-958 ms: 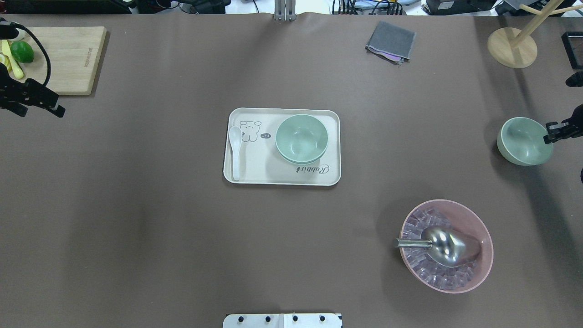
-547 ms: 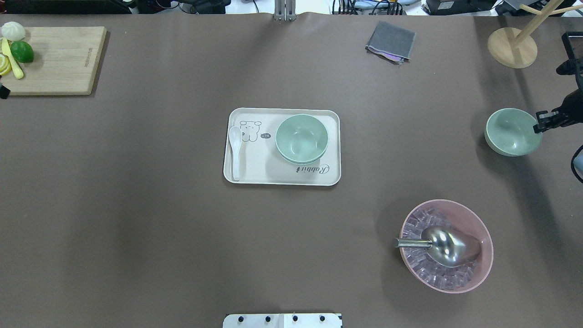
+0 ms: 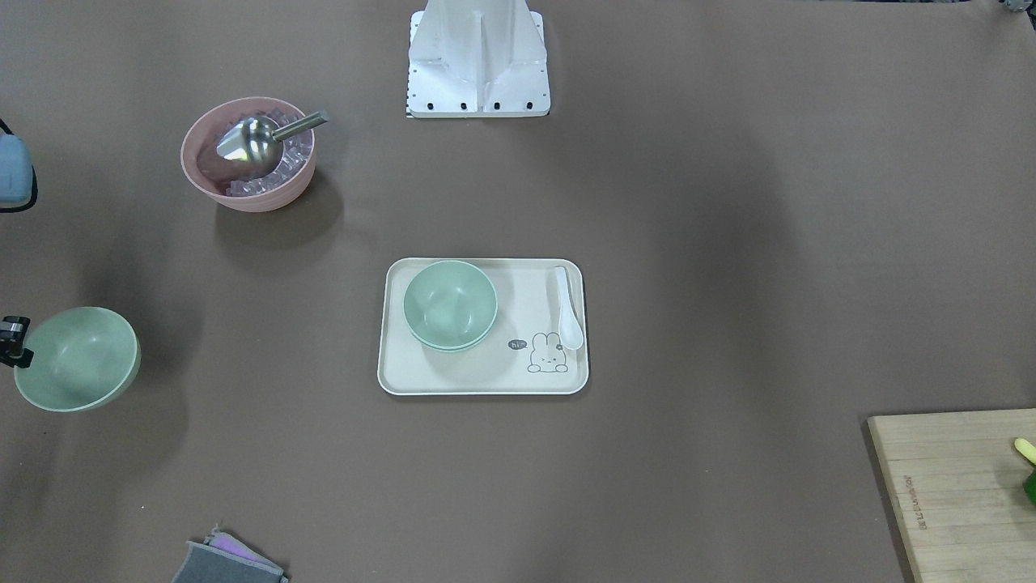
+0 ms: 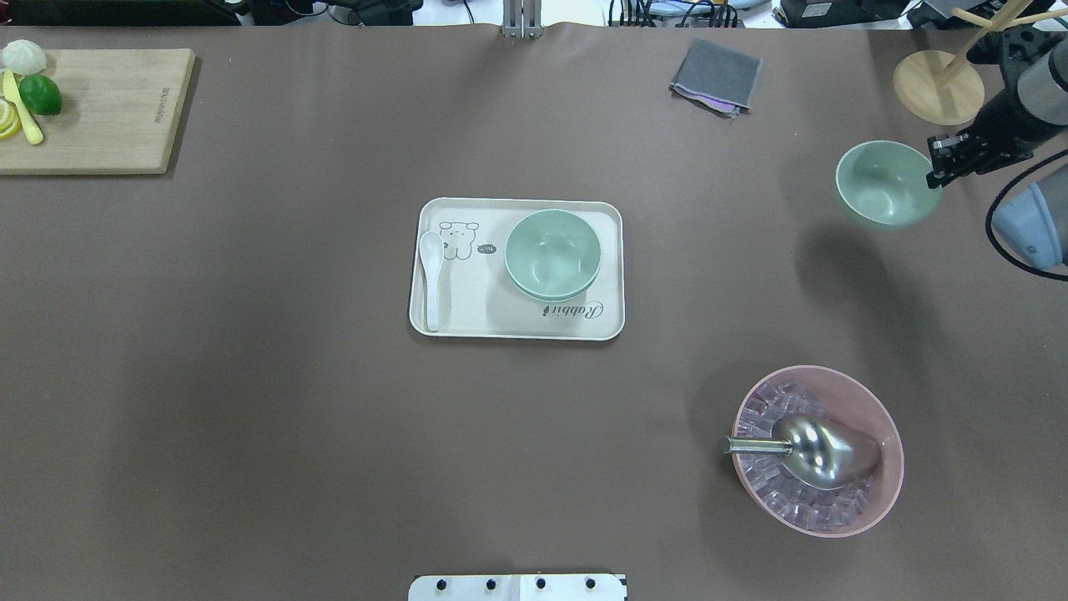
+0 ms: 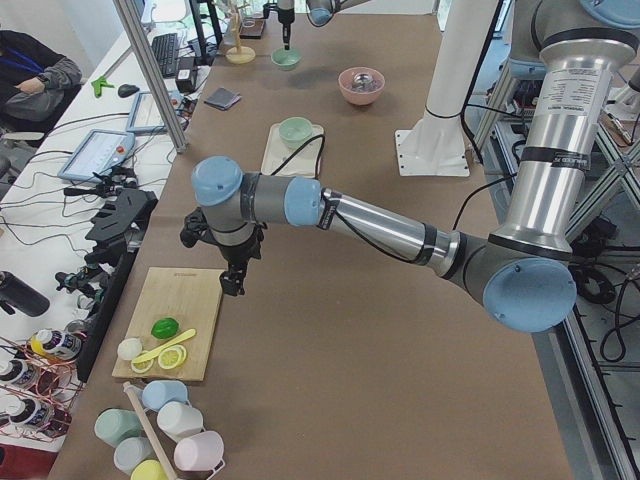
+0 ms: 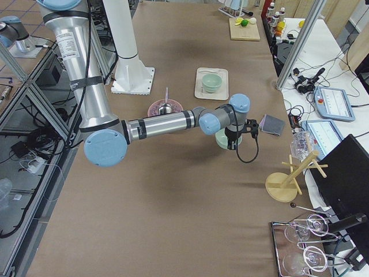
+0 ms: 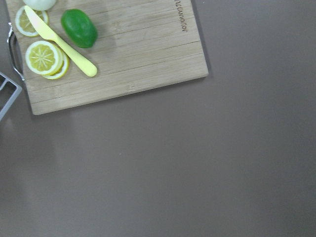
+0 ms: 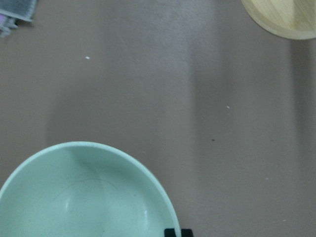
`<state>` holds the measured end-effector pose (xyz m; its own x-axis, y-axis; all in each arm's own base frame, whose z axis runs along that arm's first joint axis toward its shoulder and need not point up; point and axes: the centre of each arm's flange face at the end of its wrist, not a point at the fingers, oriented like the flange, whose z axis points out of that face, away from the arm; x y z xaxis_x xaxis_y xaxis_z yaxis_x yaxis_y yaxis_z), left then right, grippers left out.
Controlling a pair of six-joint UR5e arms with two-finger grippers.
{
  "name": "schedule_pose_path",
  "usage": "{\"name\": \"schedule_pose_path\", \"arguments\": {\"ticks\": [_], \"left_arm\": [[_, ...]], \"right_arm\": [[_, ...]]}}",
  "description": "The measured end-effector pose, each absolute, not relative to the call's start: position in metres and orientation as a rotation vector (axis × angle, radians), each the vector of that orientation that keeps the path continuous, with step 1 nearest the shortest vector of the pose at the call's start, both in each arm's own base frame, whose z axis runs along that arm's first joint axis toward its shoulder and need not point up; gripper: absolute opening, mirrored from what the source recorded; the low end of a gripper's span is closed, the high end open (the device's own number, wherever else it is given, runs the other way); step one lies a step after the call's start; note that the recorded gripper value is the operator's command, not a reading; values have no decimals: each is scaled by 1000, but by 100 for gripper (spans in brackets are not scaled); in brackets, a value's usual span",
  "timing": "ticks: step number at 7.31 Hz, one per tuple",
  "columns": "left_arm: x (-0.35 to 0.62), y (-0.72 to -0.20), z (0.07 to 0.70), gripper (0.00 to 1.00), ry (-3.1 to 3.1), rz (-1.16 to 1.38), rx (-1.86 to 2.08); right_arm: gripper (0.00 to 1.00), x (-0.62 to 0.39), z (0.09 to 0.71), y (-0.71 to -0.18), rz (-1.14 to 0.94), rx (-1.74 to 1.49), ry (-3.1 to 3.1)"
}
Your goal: Stack green bowls together
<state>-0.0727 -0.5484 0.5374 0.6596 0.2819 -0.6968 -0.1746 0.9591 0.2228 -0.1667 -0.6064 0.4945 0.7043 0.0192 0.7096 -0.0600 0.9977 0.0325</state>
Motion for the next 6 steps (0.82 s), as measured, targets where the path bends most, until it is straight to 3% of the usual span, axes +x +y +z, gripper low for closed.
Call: {"name": "schedule_pose_path", "arguments": {"ticks": [3, 6], "left_arm": [[-96, -529, 581, 98, 816, 308, 141], [-97, -522, 589, 98, 823, 302, 135]], "right_arm": [[0, -201, 371, -616, 158, -5, -835], [0, -269, 288, -585, 283, -76, -893]]}}
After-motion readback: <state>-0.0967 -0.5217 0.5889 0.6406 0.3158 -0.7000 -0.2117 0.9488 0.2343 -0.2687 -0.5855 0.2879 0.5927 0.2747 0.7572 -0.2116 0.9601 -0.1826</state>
